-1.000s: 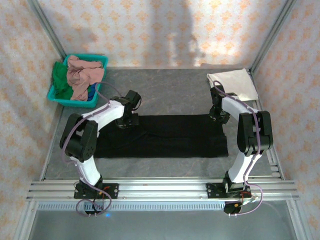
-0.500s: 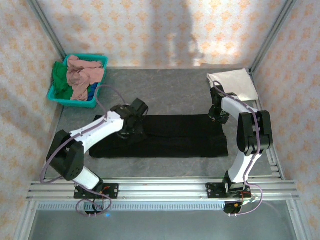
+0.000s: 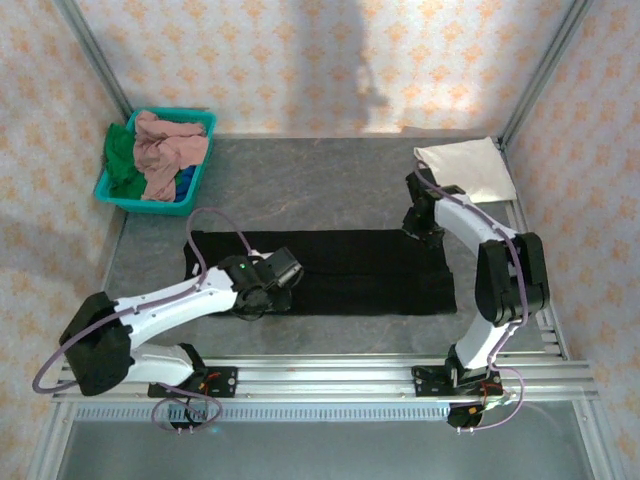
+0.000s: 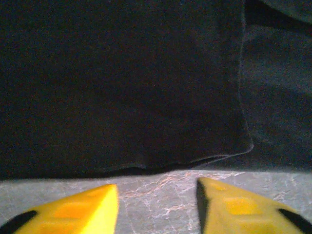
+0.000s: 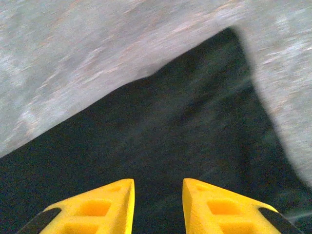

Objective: Fold and stack the t-shirts

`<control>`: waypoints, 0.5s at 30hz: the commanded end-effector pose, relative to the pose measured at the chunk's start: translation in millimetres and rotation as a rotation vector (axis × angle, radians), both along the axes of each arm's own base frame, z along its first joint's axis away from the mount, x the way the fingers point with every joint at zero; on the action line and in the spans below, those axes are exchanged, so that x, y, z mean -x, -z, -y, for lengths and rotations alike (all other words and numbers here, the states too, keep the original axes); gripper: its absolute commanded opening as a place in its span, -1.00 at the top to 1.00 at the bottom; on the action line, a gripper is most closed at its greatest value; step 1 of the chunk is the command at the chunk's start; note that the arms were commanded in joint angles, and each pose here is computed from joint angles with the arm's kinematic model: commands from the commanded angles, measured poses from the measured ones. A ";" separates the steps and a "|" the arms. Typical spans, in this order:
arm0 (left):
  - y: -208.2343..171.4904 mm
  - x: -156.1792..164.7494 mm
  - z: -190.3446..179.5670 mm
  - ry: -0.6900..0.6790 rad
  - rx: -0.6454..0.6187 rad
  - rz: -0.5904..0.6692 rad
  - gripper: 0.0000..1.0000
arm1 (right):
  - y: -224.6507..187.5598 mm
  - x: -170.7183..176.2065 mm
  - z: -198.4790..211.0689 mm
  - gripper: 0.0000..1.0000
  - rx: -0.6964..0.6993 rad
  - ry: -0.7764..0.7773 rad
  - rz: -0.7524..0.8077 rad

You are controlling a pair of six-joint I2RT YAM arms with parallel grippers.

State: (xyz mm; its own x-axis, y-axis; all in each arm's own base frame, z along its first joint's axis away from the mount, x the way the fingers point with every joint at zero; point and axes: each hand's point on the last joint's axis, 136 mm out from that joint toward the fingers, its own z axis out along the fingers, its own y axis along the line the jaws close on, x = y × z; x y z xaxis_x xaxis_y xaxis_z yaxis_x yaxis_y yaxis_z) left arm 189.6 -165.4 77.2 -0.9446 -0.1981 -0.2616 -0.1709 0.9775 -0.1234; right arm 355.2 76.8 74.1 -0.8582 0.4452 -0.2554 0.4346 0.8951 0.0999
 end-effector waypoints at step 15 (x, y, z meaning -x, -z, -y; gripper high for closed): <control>-18.6 -82.3 -69.2 -0.131 -0.106 0.083 -0.42 | 22.0 -7.9 -38.3 0.37 0.056 -0.093 -0.027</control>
State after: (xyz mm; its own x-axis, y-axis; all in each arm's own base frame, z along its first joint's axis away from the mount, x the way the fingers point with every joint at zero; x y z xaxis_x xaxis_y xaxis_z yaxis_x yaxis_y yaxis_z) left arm 252.3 -106.8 109.8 -0.8707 -0.3269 -0.3676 -0.3063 0.9450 -0.1148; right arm 363.7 132.4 61.9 -0.9053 0.3454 -0.2471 0.3249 0.9380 0.1210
